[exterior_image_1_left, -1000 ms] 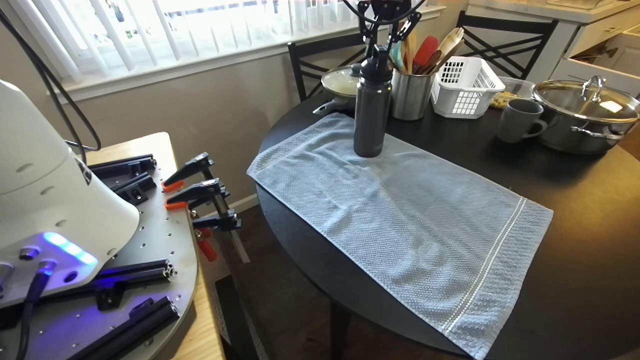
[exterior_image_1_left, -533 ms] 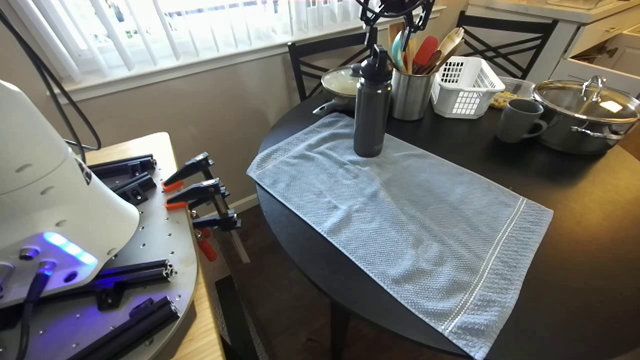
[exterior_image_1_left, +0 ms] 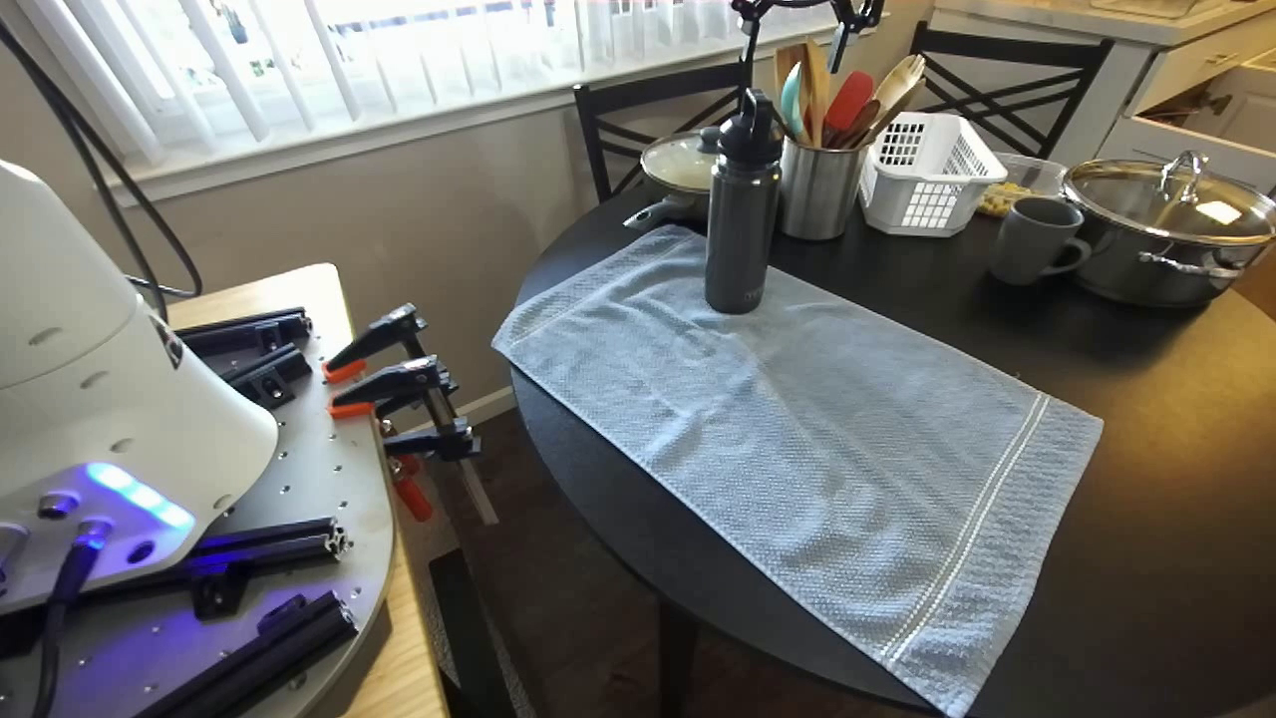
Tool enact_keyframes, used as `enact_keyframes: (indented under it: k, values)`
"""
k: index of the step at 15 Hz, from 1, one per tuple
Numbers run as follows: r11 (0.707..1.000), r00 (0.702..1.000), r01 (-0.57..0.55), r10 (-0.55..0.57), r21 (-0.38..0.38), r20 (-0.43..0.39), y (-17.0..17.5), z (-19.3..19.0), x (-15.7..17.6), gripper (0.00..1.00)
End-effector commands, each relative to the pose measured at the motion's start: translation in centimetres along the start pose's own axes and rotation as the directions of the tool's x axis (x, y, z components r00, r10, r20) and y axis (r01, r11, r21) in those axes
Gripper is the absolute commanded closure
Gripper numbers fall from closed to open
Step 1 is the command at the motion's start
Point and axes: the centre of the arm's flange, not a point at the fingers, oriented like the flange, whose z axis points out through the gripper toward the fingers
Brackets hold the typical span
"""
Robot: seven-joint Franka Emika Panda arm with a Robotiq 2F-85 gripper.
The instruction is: Place the lid on the flask
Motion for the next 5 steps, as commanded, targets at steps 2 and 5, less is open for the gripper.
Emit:
enact_keyframes:
  k: [2, 5]
  values:
    - [1.000, 1.000, 0.001, -0.001, 0.003, 0.002, -0.01, 0.24, 0.06, 0.00]
    - [1.000, 1.000, 0.001, -0.001, 0.004, 0.002, -0.01, 0.29, 0.07, 0.00]
